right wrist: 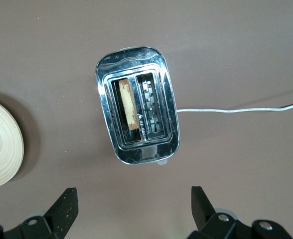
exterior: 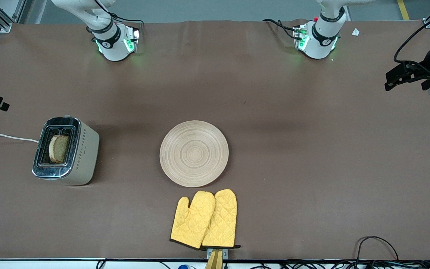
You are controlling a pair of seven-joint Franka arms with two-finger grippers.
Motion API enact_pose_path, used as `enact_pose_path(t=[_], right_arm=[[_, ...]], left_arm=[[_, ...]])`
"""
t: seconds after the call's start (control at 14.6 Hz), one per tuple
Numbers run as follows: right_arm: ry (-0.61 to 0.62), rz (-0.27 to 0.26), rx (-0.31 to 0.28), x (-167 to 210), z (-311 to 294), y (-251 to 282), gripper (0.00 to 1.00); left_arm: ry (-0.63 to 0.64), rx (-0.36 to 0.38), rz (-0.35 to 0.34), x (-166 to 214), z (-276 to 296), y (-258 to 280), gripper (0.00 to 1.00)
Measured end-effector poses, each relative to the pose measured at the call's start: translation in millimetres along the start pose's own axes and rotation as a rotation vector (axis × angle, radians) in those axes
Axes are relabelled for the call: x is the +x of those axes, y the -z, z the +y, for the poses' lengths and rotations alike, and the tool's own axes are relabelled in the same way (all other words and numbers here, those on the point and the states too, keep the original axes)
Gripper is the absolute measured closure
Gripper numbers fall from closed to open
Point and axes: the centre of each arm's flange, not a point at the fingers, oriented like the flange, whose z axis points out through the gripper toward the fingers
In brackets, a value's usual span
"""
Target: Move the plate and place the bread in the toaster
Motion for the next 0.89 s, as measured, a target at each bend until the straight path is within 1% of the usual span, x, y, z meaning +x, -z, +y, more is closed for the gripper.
enact_pose_path(t=[0.14,0.34,0.89], right_arm=[[0.038,0.006,-0.002,-8,-15,4,0.00],[0.100,0.020,-0.045,-16,-42,11,0.00],[0.133,0.020,-0.055,-16,-42,11,0.00]], left_arm=[[-0.001,0.000,0.000,0,0,0,0.00],[-0.003,0.000,0.000,0,1,0,0.00],[-0.038,0.002,0.001,-1,20,1,0.00]])
